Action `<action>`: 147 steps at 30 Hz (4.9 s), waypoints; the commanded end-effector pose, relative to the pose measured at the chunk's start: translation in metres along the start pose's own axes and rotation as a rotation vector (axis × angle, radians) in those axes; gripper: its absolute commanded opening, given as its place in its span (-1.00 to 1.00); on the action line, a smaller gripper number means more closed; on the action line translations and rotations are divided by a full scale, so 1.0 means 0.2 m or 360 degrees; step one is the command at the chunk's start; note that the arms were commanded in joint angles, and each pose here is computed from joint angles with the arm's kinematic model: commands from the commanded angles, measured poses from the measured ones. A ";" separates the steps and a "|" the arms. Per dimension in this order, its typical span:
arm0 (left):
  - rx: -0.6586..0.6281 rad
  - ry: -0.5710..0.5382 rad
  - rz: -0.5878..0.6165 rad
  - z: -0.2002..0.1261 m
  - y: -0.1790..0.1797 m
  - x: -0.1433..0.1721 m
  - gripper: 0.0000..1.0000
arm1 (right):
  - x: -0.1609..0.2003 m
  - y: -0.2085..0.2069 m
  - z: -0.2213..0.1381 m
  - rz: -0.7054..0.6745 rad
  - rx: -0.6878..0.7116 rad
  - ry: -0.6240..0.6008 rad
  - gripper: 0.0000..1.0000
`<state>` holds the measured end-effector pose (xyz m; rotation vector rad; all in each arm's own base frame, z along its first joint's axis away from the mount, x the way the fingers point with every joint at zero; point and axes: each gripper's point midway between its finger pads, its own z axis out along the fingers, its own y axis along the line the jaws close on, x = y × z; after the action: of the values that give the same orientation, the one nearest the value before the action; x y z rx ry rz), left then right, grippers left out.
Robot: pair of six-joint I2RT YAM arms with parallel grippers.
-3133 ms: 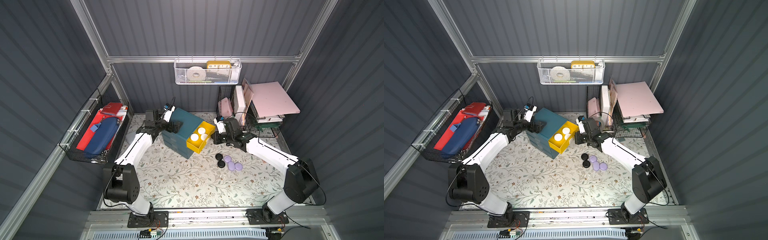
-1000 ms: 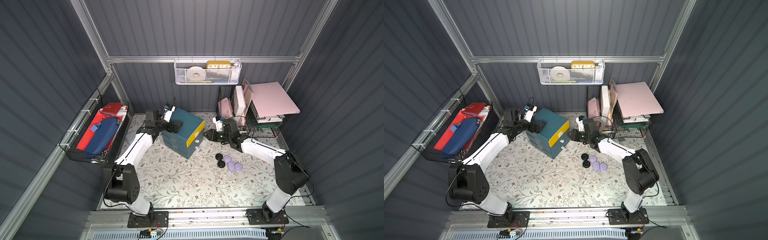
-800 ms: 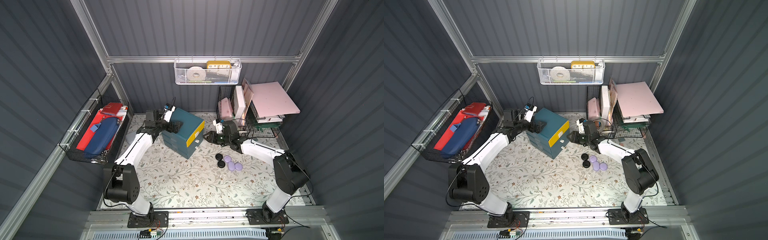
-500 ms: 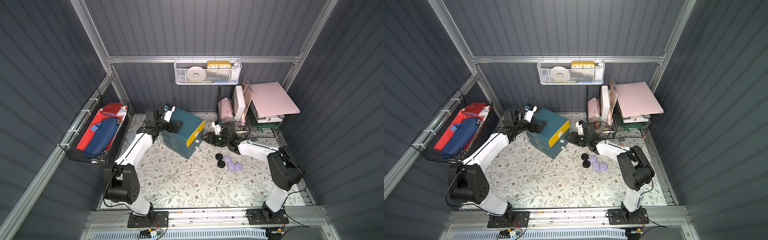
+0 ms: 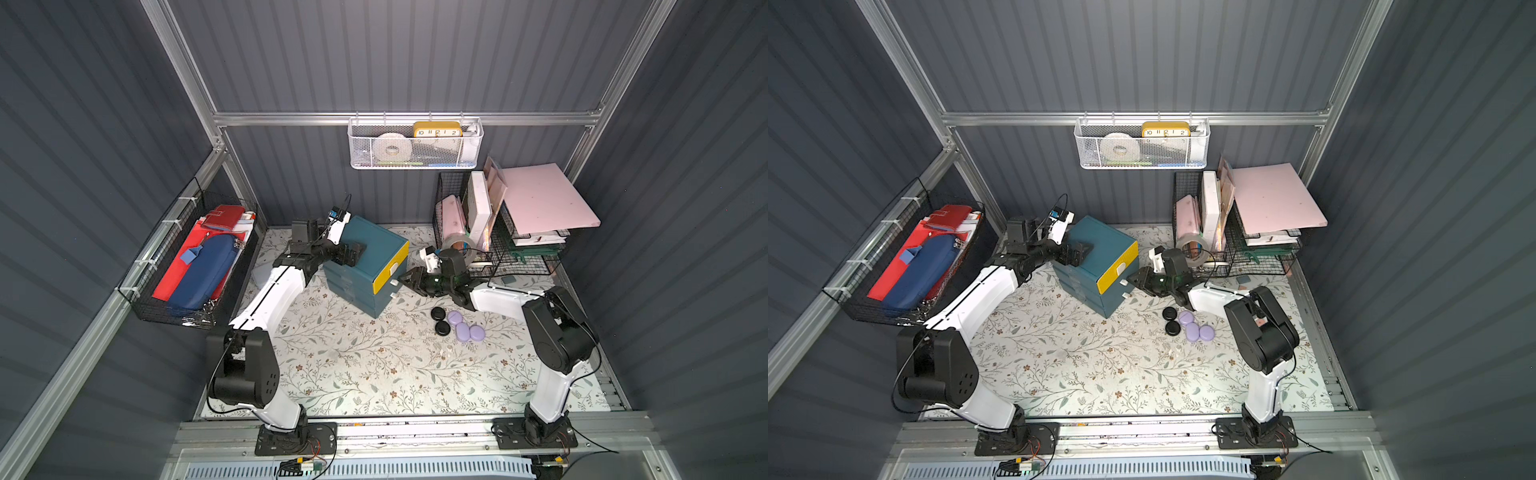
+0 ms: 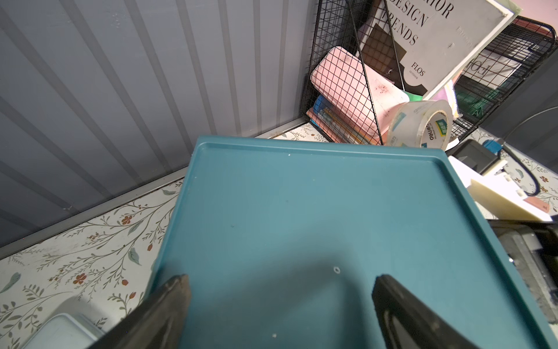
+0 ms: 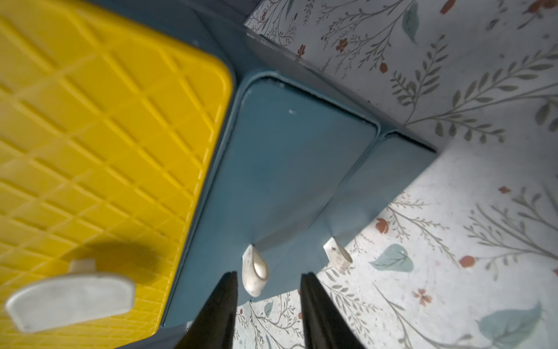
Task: Put the bluetooth earphones in the drawer according to color
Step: Open the drawer in the storage box, then pick up the Bluetooth earphone from the center of the board.
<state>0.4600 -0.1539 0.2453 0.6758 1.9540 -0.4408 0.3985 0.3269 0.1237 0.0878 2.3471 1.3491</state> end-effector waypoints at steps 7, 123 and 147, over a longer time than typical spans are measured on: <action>0.0038 0.0388 -0.0256 0.06 -0.03 0.38 0.99 | -0.01 0.06 0.06 0.0001 -0.0093 -0.0007 -0.23; 0.0029 0.0397 -0.0248 0.07 -0.04 0.39 0.99 | 0.08 -0.36 -0.61 -0.0013 0.0601 -0.0011 0.61; 0.0045 0.0407 -0.0262 0.08 -0.04 0.40 0.99 | 0.28 -0.54 -0.86 -0.0380 0.1242 0.0279 0.57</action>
<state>0.4611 -0.1554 0.2442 0.6761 1.9552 -0.4327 0.2976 0.1435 0.0973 -0.0215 2.7805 0.3533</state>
